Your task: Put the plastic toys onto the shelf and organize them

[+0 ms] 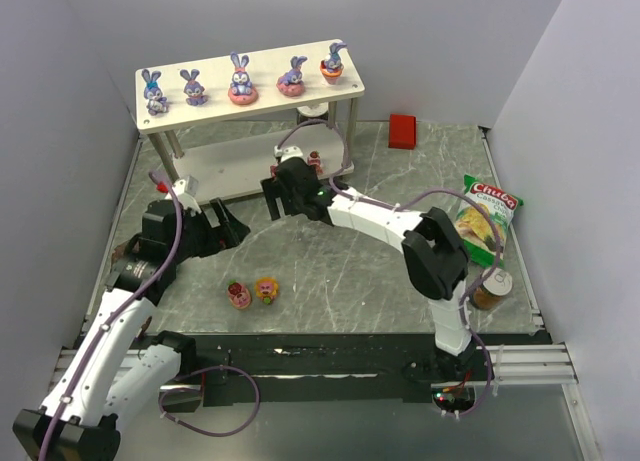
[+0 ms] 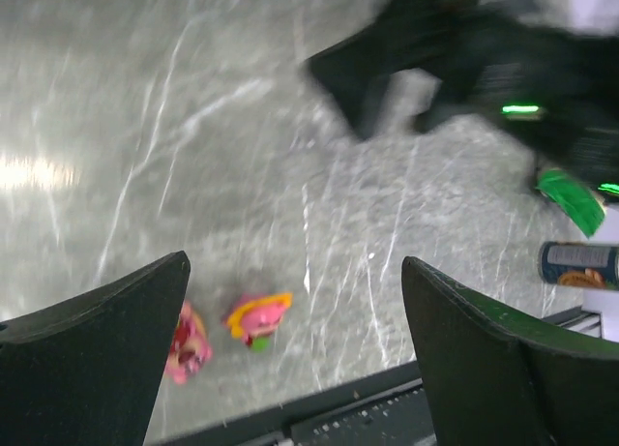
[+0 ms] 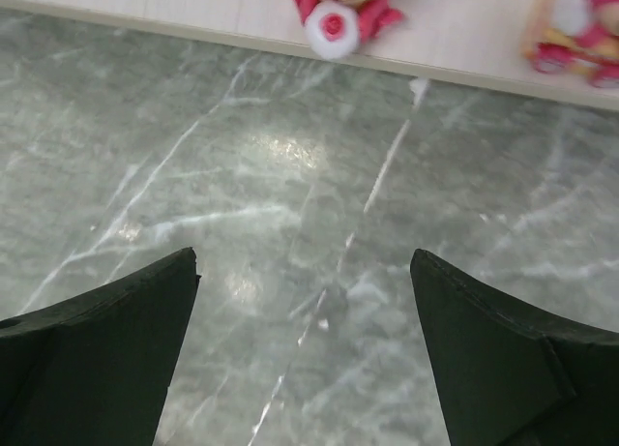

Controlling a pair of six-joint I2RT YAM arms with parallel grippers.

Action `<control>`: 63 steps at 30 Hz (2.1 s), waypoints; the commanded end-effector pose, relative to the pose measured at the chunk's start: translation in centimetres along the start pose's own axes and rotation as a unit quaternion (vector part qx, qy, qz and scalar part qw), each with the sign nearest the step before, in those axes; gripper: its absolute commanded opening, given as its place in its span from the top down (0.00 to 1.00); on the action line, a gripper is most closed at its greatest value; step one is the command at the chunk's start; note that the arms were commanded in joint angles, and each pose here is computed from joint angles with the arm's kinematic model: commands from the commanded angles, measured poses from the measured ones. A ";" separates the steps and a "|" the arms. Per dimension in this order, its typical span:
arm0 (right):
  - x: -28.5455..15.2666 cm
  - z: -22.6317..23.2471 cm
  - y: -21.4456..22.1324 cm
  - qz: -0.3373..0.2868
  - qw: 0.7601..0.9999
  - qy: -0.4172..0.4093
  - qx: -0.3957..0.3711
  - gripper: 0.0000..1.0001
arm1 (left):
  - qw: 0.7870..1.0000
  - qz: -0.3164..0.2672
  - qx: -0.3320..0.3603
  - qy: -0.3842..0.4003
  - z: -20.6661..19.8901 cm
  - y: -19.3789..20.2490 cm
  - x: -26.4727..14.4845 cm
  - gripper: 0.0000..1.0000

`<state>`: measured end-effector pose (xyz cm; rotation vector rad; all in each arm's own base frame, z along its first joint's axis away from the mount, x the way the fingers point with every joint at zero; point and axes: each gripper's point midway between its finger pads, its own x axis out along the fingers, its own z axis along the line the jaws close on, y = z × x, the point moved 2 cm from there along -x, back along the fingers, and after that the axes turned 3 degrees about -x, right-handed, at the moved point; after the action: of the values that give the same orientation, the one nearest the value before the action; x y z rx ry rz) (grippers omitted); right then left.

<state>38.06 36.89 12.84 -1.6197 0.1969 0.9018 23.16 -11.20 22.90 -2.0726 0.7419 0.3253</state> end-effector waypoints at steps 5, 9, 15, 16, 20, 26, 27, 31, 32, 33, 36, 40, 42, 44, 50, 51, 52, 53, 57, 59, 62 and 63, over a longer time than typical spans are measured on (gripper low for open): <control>-5.6 -1.7 -1.4 -0.005 0.997 0.026 0.070 0.04 | 0.981 0.084 -0.123 -0.126 5.0 6.1 0.1 0.02; -6.5 -2.0 0.2 0.030 0.996 0.028 0.080 0.06 | 0.971 0.102 -0.159 -0.145 5.9 7.7 0.8 0.04; -7.6 -2.9 1.9 0.053 0.994 0.040 0.089 0.07 | 0.949 0.135 -0.200 -0.203 7.8 9.8 2.0 0.08; -7.7 -3.0 2.2 0.056 0.994 0.040 0.090 0.07 | 0.946 0.139 -0.208 -0.208 8.0 10.2 2.2 0.09; -8.2 -3.7 3.6 0.070 0.991 0.047 0.100 0.08 | 0.936 0.160 -0.230 -0.211 8.7 12.1 2.8 0.12; -8.1 -4.1 5.2 0.088 0.989 0.051 0.111 0.08 | 0.931 0.181 -0.232 -0.217 8.9 13.1 3.0 0.14; -8.0 -4.1 5.4 0.092 0.988 0.051 0.113 0.09 | 0.930 0.184 -0.232 -0.218 9.0 13.3 3.1 0.15; -7.7 -4.5 6.0 0.099 0.986 0.056 0.119 0.09 | 0.924 0.210 -0.228 -0.224 9.2 14.2 3.6 0.15; -7.6 -4.8 6.0 0.098 0.986 0.059 0.123 0.09 | 0.919 0.220 -0.228 -0.236 9.5 14.5 3.7 0.15; -7.5 -4.8 6.0 0.098 0.986 0.058 0.125 0.09 | 0.918 0.226 -0.223 -0.240 9.6 14.6 3.7 0.15; -7.3 -5.2 6.1 0.099 0.984 0.059 0.136 0.09 | 0.914 0.232 -0.208 -0.258 9.8 14.3 3.7 0.19; -6.9 -5.9 6.4 0.105 0.980 0.056 0.160 0.10 | 0.917 0.223 -0.192 -0.269 9.7 13.2 3.8 0.34; -6.8 -6.1 6.2 0.102 0.979 0.055 0.167 0.11 | 0.917 0.221 -0.184 -0.277 9.9 12.9 3.8 0.49; -6.8 -6.2 6.1 0.100 0.979 0.054 0.169 0.11 | 0.917 0.217 -0.177 -0.285 10.0 12.4 4.0 0.66; -7.0 -6.4 5.3 0.096 0.979 0.054 0.171 0.11 | 0.934 0.188 -0.141 -0.269 9.2 9.9 5.0 0.99; -7.0 -6.4 5.2 0.094 0.979 0.054 0.170 0.11 | 0.936 0.187 -0.138 -0.265 9.0 9.6 5.2 0.99; -7.0 -6.4 5.1 0.094 0.980 0.055 0.169 0.11 | 0.940 0.169 -0.130 -0.266 8.9 8.5 5.4 0.99; -7.0 -6.4 5.1 0.094 0.980 0.055 0.169 0.12 | 0.943 0.166 -0.120 -0.262 8.7 8.0 5.7 0.99; -7.2 -6.6 4.6 0.090 0.980 0.059 0.167 0.12 | 0.950 0.153 -0.093 -0.257 8.3 6.4 6.8 0.99; -7.3 -6.7 4.3 0.086 0.980 0.060 0.167 0.12 | 0.949 0.155 -0.083 -0.259 8.4 6.0 7.2 0.99; -7.5 -6.5 4.0 0.081 0.981 0.049 0.167 0.12 | 0.956 0.153 -0.073 -0.241 8.0 5.8 7.7 0.89; -7.5 -6.3 3.8 0.079 0.982 0.045 0.167 0.12 | 0.960 0.142 -0.071 -0.228 7.7 5.3 8.1 0.82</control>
<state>32.43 27.00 10.73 -1.3803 0.6164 0.9146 24.70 -10.05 9.79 -1.9022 0.7604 1.1323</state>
